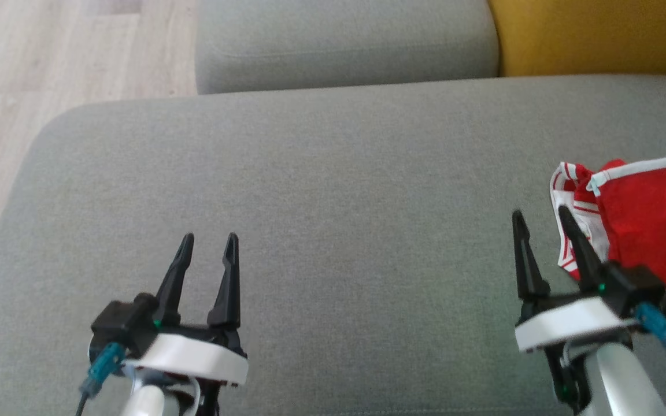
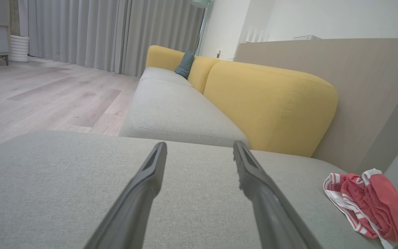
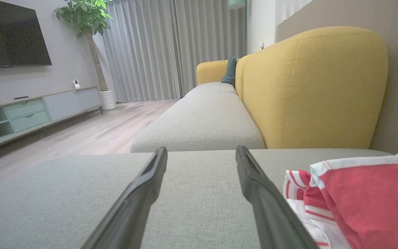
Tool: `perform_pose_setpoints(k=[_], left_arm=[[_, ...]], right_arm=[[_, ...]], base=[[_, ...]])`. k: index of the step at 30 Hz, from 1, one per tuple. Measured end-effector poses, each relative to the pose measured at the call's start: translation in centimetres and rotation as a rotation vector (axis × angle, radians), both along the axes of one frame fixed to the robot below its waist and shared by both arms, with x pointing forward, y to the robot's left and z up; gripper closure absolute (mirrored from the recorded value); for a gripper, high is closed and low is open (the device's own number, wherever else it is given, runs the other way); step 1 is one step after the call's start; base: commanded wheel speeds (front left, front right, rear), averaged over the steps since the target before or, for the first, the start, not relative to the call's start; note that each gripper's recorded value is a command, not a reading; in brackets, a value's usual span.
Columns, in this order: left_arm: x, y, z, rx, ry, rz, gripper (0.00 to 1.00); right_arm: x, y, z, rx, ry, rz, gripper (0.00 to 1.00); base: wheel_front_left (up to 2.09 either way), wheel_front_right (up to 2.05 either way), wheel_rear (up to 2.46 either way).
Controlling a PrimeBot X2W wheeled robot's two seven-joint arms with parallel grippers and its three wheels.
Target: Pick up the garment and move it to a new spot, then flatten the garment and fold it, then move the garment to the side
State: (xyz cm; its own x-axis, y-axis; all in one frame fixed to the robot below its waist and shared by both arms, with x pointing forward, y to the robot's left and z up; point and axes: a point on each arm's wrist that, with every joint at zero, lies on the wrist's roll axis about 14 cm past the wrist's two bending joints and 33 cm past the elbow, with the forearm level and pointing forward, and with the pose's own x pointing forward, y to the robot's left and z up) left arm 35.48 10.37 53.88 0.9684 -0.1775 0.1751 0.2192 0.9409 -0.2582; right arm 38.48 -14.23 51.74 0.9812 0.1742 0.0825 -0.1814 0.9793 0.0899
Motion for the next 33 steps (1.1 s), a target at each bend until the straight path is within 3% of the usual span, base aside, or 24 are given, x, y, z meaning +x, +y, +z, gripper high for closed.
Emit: perform_pose_setpoints(k=[7,33], left_arm=[[-1.4,0.9,-0.7,0.019,0.017,0.036,0.0],[-1.5,1.7,0.5,-0.029,-0.013,0.05,0.0]], right_arm=[[-1.5,0.2,-0.8,0.058,0.009,-0.004,0.0],[-2.0,0.5,0.1,0.072,-0.022,0.006,0.0]], base=[[0.0,0.0,0.0],[0.0,0.0,0.0]])
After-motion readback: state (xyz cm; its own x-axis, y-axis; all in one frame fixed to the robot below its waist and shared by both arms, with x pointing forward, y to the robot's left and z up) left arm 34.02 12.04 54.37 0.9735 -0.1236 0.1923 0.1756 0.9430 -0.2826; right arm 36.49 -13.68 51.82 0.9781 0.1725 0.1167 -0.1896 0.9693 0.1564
